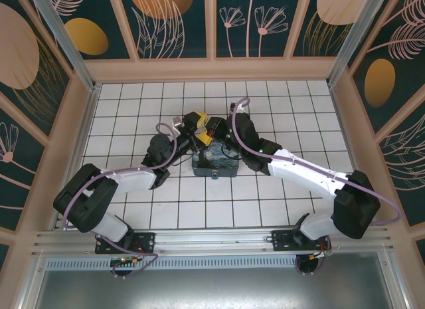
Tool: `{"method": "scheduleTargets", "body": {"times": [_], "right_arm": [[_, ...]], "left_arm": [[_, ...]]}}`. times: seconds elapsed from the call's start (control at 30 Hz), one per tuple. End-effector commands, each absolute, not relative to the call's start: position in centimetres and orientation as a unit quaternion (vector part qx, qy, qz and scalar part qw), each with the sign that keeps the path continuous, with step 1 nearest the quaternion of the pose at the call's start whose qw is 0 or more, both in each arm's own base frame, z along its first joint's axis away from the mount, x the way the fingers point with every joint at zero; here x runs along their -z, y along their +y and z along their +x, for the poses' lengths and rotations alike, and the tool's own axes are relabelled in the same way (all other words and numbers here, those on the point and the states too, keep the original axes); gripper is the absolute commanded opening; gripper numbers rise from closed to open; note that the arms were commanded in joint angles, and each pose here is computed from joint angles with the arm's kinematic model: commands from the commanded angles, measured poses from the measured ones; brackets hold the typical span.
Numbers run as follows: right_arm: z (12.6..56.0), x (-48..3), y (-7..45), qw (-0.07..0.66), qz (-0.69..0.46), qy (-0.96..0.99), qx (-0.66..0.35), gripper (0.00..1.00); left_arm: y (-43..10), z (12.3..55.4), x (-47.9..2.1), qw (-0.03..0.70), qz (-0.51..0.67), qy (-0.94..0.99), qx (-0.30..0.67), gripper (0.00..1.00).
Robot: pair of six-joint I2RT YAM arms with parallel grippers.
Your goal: Unlock the padlock with the key
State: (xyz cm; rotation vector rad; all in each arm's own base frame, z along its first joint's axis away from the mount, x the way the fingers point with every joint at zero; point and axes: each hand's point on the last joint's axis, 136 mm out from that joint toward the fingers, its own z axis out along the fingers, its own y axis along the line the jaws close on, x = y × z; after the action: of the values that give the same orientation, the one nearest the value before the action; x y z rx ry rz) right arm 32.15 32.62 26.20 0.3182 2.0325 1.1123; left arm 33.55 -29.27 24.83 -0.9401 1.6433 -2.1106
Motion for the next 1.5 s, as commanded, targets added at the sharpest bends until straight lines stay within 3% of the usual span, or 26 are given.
{"method": "scheduleTargets", "body": {"times": [0.0,0.67,1.07,1.47], "right_arm": [[31.8,-27.2,32.5,0.398,0.135,0.784,-0.458,0.0],[31.5,-27.1,31.1,0.404,0.148,0.783,-0.449,0.0],[31.7,-28.7,32.9,0.4,0.132,0.775,-0.471,0.0],[31.1,-27.4,34.8,0.379,0.135,0.778,-0.482,0.0]], "left_arm": [[-29.0,33.6,-27.1,0.163,-0.318,0.541,0.761,0.78],[-28.5,33.5,-24.6,0.173,-0.334,0.565,0.735,0.75],[-28.7,33.6,-23.8,0.17,-0.337,0.574,0.727,0.87],[-28.9,33.9,-24.9,0.174,-0.331,0.566,0.735,0.89]]}}
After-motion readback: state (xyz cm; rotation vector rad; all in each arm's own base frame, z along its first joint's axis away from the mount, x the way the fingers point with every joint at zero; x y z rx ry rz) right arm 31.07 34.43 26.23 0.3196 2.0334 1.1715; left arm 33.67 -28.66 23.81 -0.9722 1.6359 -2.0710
